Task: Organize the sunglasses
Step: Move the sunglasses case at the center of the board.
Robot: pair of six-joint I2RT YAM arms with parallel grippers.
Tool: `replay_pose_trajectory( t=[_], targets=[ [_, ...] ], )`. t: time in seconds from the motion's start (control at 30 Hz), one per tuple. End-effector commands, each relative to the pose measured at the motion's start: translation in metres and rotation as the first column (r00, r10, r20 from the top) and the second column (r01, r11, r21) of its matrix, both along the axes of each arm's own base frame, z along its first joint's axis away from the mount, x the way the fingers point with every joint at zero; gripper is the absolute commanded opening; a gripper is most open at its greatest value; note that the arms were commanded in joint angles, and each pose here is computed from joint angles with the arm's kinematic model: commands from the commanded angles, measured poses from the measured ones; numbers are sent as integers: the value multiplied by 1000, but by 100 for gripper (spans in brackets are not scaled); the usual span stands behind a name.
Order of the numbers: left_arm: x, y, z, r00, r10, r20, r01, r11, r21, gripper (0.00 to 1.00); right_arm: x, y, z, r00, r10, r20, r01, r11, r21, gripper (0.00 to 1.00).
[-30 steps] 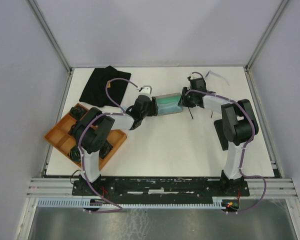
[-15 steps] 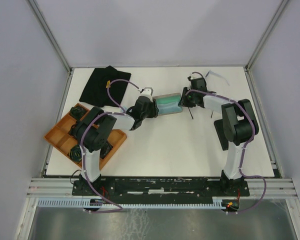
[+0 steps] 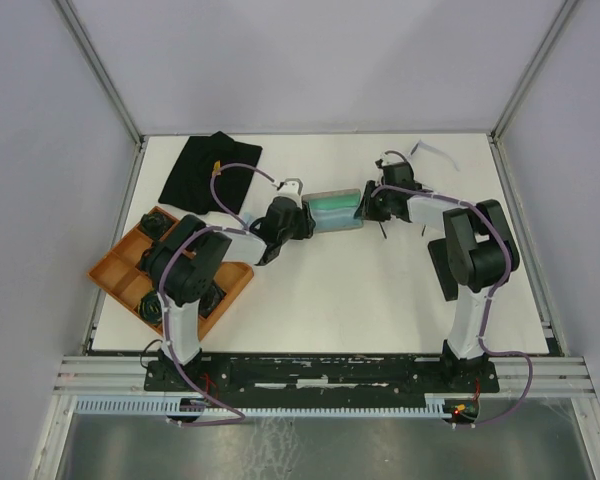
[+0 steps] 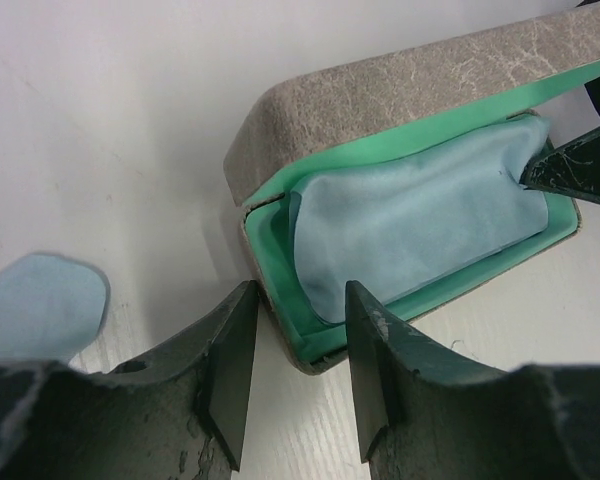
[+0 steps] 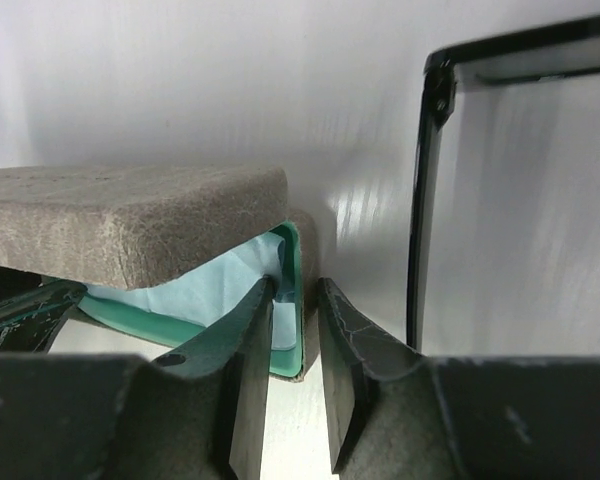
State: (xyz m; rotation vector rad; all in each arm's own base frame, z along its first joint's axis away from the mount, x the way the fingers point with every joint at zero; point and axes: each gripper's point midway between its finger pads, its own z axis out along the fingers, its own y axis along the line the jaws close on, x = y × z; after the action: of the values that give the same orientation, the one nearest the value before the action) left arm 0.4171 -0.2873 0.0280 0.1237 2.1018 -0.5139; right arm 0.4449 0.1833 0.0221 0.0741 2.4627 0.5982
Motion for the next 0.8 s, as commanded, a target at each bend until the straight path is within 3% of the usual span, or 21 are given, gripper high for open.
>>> replay_pose_trajectory(
  t=[0.0, 0.5, 0.77],
  targets=[
    [-8, -2, 20, 1000, -15, 20, 16, 998, -59, 47, -4, 16, 33, 997, 31, 65, -36, 997, 71, 33],
    [-61, 13, 26, 999, -38, 3, 38, 996, -75, 45, -50, 31, 45, 995, 64, 72, -71, 993, 94, 38],
    [-71, 30, 36, 1000, 14, 10, -13, 998, -69, 55, -51, 6, 60, 991, 27, 134, -24, 999, -24, 48]
  ],
)
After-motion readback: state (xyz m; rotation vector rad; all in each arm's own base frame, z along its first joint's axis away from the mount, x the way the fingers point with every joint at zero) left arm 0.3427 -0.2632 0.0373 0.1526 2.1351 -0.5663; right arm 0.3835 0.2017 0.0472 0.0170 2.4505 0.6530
